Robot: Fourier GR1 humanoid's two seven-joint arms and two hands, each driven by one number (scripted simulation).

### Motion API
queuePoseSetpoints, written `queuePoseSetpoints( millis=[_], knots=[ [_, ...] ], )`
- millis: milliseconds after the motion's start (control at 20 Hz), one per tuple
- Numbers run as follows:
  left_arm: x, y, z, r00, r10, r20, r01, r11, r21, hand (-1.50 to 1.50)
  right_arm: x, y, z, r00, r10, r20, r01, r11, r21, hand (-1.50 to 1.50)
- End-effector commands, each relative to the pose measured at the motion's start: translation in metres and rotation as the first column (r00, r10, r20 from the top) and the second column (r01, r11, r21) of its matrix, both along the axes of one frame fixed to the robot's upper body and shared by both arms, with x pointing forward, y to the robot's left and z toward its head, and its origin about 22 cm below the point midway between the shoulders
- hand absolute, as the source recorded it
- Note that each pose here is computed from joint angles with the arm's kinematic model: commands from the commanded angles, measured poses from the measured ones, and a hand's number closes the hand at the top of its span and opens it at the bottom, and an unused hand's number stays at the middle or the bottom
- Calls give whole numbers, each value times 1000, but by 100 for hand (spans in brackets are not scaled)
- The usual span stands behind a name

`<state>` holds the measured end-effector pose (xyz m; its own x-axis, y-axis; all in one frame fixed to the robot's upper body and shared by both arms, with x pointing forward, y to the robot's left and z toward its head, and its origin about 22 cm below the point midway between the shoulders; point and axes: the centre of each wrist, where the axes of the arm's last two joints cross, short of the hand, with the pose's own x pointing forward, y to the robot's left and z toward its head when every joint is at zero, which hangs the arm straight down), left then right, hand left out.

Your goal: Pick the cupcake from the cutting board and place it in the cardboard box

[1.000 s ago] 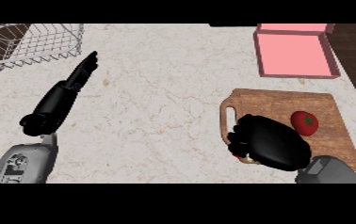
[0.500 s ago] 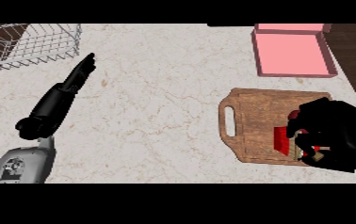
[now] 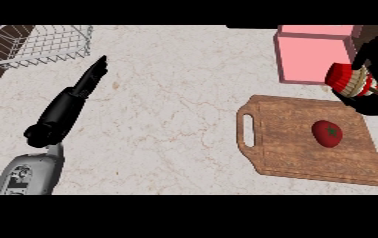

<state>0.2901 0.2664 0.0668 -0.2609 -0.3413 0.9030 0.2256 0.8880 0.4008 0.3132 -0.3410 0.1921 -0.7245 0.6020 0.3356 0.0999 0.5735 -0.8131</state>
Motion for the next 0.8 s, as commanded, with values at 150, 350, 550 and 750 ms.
queuePoseSetpoints(
  millis=[150, 350, 550, 750],
  knots=[
    [6, -13, 7, 1000, -18, 14, 18, 1000, 13, 0, 56, -30, 12, 989, -143, 30, 146, 984, -99, 150],
    [1, -11, 4, 1000, -29, 9, 29, 1000, -6, 0, 68, -48, 17, 978, -193, -84, 164, 949, -267, 150],
    [11, -5, 0, 999, -40, 18, 40, 999, 4, 0, 81, -59, 22, 950, -233, -209, 136, 908, -395, 150],
    [16, -33, 0, 998, -58, 12, 58, 998, -7, 0, 90, -67, -2, 939, -228, -258, 79, 872, -484, 150]
  ],
)
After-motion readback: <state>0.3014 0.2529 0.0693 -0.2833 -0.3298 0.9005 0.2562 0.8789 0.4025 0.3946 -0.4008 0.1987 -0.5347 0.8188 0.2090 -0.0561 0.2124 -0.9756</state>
